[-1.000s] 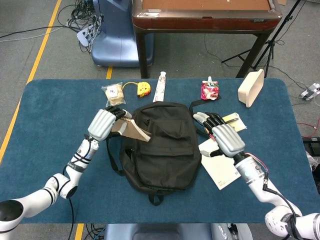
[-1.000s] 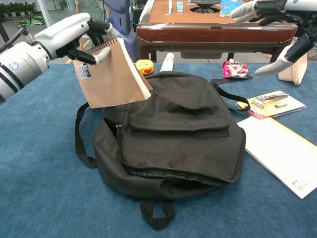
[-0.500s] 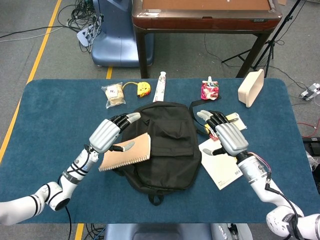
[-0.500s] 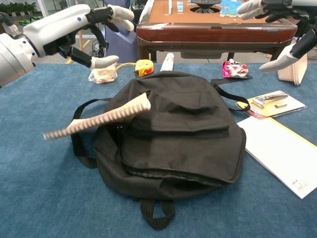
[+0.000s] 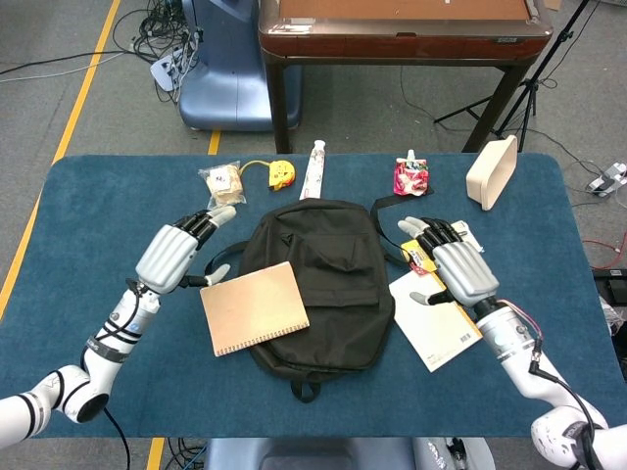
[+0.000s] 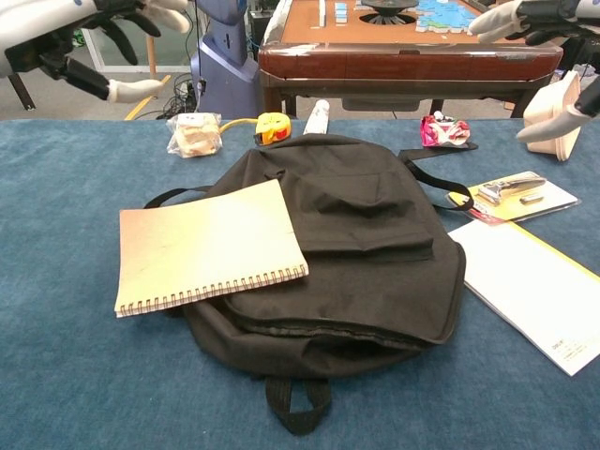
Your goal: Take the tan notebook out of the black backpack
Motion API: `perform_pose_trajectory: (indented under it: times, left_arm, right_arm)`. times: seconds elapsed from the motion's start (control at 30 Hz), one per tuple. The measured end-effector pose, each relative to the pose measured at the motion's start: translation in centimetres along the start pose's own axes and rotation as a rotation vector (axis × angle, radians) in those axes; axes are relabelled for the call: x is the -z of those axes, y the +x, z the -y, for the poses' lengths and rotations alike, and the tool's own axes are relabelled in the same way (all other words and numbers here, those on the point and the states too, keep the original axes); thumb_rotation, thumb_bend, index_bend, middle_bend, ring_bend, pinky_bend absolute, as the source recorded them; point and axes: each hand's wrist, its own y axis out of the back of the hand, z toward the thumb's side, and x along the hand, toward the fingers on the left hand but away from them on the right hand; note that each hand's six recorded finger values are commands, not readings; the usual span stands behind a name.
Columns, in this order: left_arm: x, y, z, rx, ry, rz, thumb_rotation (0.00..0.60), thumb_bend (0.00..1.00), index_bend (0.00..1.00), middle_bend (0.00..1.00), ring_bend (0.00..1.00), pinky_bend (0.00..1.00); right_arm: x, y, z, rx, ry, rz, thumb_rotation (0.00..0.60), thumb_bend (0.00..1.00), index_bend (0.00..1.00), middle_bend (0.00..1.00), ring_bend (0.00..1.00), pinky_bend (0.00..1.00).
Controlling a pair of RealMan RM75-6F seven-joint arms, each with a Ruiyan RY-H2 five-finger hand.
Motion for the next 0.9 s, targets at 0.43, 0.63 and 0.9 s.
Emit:
perform_pose_trajectory:
  times: [0.43, 0.63, 0.9]
  left_arm:
    - [9.3, -7.9, -2.6, -0.011, 0.037, -0.363, 0.6, 0.26, 0.14, 0.16, 0.17, 0.29]
    - [11.7, -12.8, -3.9, -0.034, 0.15, -0.49, 0.6, 0.26, 0.16, 0.16, 0.17, 0.27]
    - [13.0, -18.6, -4.5, -0.047, 0.215, -0.605, 0.6, 0.26, 0.19, 0.16, 0.17, 0.25]
  right_arm:
    - [4.7, 3.7, 0.1, 0.039, 0.132, 0.101, 0.6, 0.25, 0.06, 0.19, 0.04, 0.14]
    - [6.4, 5.7, 0.2, 0.092, 0.168, 0.122, 0.6, 0.27, 0.17, 0.25, 0.11, 0.21]
    - [8.2, 9.0, 1.0, 0.119, 0.175, 0.185, 0.6, 0.27, 0.23, 0.28, 0.15, 0.25]
